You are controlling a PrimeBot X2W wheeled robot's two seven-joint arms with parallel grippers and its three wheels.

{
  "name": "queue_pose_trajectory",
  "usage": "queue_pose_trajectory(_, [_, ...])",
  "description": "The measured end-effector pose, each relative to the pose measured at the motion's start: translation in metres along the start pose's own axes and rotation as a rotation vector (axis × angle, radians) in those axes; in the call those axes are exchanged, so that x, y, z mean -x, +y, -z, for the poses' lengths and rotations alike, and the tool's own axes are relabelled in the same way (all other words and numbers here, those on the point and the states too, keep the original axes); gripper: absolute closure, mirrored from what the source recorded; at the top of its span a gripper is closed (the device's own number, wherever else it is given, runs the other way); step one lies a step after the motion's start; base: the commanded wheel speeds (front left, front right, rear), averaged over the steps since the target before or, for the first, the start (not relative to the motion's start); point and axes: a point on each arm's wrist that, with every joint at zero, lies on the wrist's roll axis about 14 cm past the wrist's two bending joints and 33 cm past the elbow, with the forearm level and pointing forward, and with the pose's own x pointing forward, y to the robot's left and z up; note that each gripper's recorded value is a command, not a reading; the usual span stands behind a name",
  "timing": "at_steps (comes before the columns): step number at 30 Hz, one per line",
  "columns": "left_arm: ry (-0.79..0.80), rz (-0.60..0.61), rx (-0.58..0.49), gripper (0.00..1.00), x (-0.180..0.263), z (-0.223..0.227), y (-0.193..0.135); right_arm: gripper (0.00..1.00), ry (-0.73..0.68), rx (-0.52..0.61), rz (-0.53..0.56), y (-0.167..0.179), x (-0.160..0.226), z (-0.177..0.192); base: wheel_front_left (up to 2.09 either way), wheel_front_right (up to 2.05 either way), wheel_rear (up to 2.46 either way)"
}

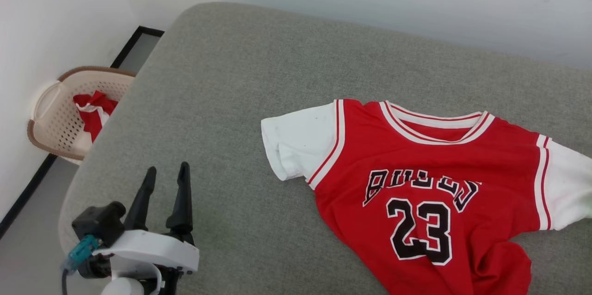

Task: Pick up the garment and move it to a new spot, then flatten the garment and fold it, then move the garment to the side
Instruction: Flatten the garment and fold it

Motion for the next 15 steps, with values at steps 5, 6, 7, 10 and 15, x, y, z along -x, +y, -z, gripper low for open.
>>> queue_pose_trajectory(5, [0.008,0.007,-0.007,0.0,-0.002,0.001,-0.001,1.0,0.01,-0.038,0.003,0.0,-0.007,0.015,0.0,0.0,0.0])
queue_pose_trajectory(6, [0.008,0.009,-0.007,0.0,-0.002,0.001,-0.001,0.91,0.013,-0.04,0.005,0.0,-0.008,0.017,0.0,0.0,0.0])
queue_pose_trajectory(7, [0.009,0.01,-0.01,0.0,-0.002,0.0,-0.001,0.71,0.006,-0.042,0.006,0.0,-0.009,0.017,0.0,0.0,0.0])
queue_pose_trajectory(10, [0.009,0.014,-0.02,0.0,-0.003,-0.001,-0.001,0.0,-0.004,-0.034,0.011,0.002,-0.008,0.016,0.0,0.0,0.0])
queue_pose_trajectory(15, [0.003,0.033,-0.032,0.0,-0.006,-0.006,-0.004,0.0,-0.038,-0.015,0.013,0.004,0.001,0.007,0.0,0.0,0.0])
